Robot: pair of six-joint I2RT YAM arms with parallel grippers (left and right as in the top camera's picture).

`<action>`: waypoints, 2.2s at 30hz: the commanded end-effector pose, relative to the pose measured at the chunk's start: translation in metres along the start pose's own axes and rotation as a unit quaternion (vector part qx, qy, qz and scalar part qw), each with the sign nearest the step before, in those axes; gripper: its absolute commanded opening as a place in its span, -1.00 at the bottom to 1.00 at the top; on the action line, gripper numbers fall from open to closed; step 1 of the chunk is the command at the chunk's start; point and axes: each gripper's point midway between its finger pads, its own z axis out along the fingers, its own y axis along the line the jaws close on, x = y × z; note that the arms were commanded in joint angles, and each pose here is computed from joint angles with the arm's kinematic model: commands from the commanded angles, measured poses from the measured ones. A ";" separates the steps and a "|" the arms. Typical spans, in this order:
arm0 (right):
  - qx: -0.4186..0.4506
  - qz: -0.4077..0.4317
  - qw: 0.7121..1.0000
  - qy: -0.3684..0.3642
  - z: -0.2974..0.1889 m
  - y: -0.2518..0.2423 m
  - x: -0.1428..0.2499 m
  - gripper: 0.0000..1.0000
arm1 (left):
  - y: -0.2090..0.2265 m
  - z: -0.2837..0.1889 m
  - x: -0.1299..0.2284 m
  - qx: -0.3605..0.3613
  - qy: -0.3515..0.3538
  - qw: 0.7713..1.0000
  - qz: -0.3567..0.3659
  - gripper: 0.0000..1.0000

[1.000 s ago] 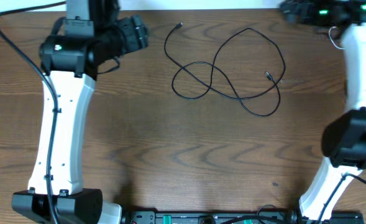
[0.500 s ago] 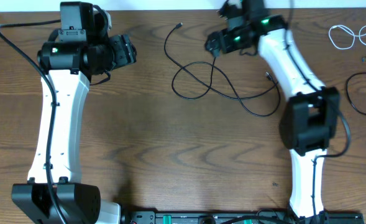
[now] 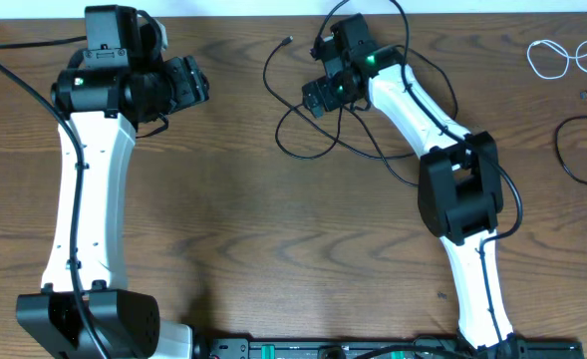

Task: Untangle cables

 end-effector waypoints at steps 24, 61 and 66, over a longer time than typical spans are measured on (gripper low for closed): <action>-0.054 -0.070 0.987 0.135 0.025 0.030 0.076 0.92 | 0.003 0.002 -0.002 -0.005 0.000 1.000 0.010 0.46; 0.143 0.068 0.975 0.154 0.025 0.005 0.091 -0.98 | 0.003 0.002 0.000 -0.005 0.002 1.000 0.009 0.46; 0.093 0.099 0.985 0.111 -0.011 0.006 0.054 -0.98 | 0.003 0.002 -0.001 -0.005 0.001 1.000 0.009 0.46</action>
